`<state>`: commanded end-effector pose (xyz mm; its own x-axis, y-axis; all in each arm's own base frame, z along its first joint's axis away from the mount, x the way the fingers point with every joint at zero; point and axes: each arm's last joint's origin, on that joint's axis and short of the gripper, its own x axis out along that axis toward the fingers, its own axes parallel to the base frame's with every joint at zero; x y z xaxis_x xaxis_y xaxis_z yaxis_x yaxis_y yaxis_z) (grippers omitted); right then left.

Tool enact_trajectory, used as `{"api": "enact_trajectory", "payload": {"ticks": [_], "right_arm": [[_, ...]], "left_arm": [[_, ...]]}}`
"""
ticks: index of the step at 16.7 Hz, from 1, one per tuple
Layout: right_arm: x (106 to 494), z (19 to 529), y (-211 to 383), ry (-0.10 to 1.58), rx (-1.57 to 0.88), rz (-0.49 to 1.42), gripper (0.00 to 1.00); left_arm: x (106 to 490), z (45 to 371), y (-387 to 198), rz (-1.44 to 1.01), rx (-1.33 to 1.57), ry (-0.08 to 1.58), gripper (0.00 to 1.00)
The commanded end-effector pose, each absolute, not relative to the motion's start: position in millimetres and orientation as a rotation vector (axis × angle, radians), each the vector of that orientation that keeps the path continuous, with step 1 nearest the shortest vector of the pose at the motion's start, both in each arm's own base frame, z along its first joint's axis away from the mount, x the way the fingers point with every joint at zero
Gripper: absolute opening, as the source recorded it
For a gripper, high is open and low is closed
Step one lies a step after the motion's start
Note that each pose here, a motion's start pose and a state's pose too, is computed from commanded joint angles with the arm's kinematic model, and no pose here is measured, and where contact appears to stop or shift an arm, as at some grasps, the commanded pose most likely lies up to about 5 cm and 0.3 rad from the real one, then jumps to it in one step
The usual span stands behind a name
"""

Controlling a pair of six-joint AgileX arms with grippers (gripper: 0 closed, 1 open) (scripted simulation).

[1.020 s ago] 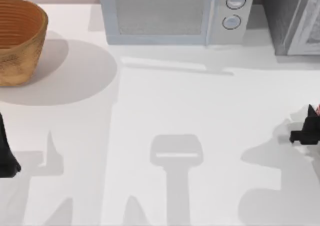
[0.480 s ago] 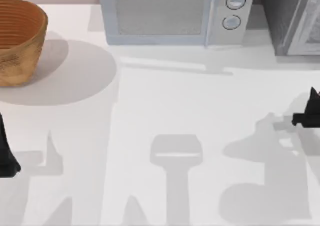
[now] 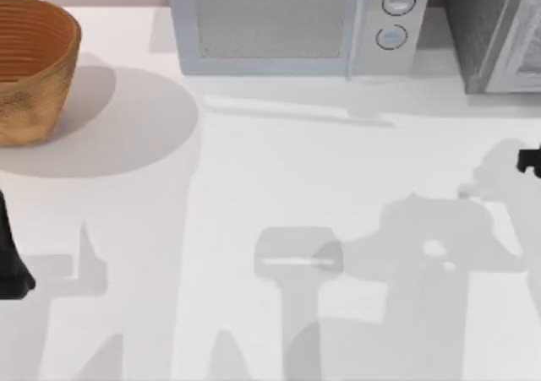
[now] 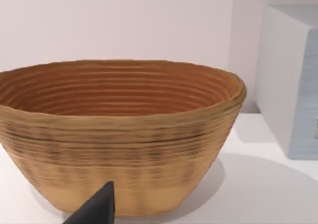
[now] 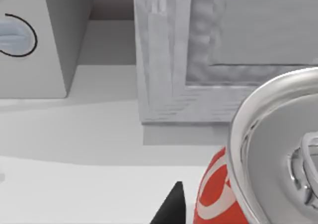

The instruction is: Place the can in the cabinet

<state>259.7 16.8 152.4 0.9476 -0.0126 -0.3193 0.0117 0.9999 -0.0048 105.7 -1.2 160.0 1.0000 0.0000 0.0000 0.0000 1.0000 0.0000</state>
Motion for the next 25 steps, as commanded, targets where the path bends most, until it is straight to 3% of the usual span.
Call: {"api": "enact_trajectory", "payload": {"ticks": [5,14,25], "right_arm": [[246,193,16,0.299,0.000,-0.011,0.00],[235,201,15,0.273,0.003,-0.005,0.00],[131,192,1,0.085,0.005,-0.009,0.00]], "left_arm": [[106,160,-1,0.000,0.000,0.000,1.00],[106,160,-1,0.000,0.000,0.000,1.00],[106,160,-1,0.000,0.000,0.000,1.00]]}}
